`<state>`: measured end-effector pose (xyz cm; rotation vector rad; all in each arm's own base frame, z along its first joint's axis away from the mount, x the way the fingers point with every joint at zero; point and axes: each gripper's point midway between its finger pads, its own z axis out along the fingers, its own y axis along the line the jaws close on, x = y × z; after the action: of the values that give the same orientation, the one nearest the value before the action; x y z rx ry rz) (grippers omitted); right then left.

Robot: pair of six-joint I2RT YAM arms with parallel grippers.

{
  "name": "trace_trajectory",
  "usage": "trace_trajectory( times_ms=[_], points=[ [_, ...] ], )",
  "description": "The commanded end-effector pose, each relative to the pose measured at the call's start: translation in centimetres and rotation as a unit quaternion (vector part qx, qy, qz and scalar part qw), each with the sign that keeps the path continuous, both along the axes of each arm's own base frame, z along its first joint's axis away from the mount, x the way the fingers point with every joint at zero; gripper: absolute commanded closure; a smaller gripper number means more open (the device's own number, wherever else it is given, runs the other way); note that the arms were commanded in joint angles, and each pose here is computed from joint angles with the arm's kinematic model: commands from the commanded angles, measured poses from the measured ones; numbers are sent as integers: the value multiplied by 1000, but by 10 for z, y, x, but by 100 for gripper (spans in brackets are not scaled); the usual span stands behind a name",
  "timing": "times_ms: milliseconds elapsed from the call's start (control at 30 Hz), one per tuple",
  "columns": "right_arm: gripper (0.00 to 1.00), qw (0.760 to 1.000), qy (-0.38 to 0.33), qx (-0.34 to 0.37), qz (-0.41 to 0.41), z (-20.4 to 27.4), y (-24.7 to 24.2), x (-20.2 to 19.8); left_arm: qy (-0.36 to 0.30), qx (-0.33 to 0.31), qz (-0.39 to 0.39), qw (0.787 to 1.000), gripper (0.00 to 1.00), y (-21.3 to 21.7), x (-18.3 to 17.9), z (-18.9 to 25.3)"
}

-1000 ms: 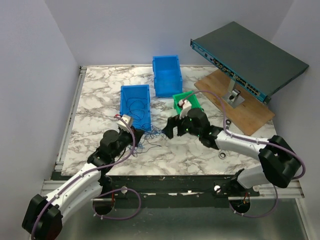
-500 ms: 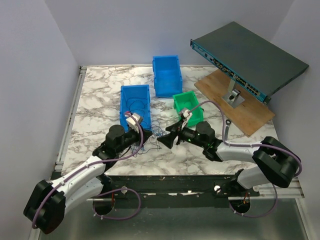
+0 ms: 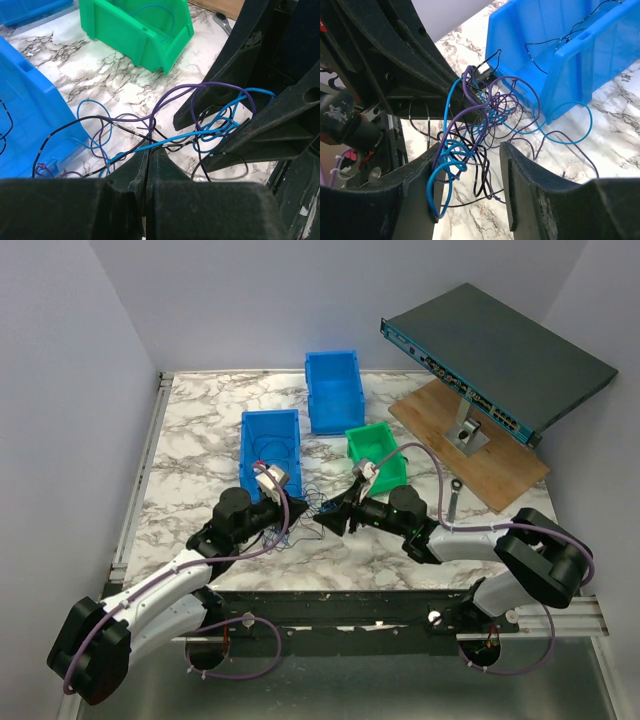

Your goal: Untangle the cables

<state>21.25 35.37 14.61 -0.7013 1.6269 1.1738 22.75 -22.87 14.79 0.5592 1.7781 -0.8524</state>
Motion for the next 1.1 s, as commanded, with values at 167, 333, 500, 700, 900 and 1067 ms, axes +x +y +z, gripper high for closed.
trace_trajectory(
  times_ms=[167, 333, 500, 700, 900, 1067],
  points=[
    [99, 994, -27, 20, -99, 17, -24, 22, -19, 4, 64, 998, 100, 16, 14, 12],
    [99, 965, -12, 23, -262, 13, -69, 57, -20, 15, 182, 983, 91, 55, 29, 10],
    [99, 949, -1, 15, -315, 9, -86, 67, -47, -13, 225, 973, 50, 75, 26, 20],
    [99, 951, 2, 4, -309, 12, -82, 67, -24, 8, 249, 968, 38, 81, 29, 11],
    [99, 935, -16, 2, -355, 34, -105, 72, 25, 26, 270, 962, 28, 83, 35, -5],
    [99, 945, -38, 16, -326, 41, -101, 63, 59, 39, 245, 967, 30, 73, 39, -20]
  ],
)
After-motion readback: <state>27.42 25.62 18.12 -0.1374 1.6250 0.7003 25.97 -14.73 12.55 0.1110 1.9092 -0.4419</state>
